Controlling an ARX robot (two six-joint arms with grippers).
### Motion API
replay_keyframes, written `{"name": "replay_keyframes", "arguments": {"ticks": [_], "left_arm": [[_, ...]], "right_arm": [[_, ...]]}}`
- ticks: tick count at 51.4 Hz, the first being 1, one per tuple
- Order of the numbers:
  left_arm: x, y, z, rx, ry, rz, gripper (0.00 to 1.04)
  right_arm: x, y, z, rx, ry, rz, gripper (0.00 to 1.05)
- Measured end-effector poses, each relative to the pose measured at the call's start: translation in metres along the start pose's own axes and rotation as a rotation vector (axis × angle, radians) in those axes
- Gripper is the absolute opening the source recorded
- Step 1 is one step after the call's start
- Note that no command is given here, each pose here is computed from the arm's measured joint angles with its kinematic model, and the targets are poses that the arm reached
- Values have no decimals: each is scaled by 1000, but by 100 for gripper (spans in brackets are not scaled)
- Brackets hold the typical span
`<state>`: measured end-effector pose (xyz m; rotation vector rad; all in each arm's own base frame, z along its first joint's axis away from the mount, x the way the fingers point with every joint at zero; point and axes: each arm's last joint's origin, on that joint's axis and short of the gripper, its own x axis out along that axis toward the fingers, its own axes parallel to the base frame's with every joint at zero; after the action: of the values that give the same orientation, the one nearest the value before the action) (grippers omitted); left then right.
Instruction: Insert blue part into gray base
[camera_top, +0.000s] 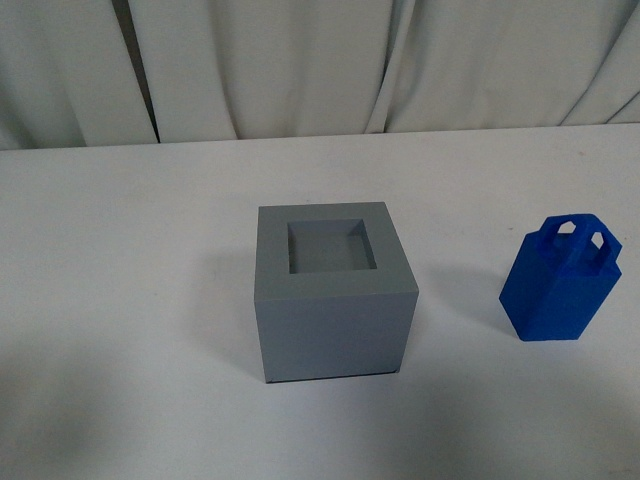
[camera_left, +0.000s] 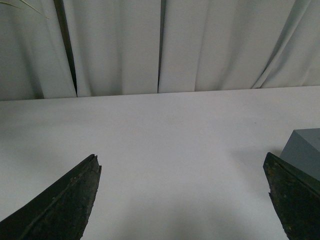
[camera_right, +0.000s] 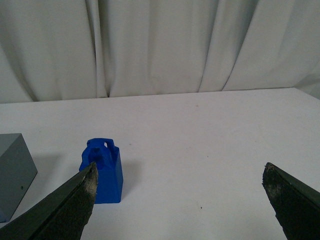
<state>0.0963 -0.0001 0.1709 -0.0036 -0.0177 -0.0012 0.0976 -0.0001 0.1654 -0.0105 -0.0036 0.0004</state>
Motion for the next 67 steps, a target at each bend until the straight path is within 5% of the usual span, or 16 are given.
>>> {"name": "replay_keyframes", "arguments": {"ticks": [67], "left_arm": [[0, 0, 0, 0, 0, 0, 99]], "right_arm": [[0, 0, 0, 0, 0, 0, 97]]}}
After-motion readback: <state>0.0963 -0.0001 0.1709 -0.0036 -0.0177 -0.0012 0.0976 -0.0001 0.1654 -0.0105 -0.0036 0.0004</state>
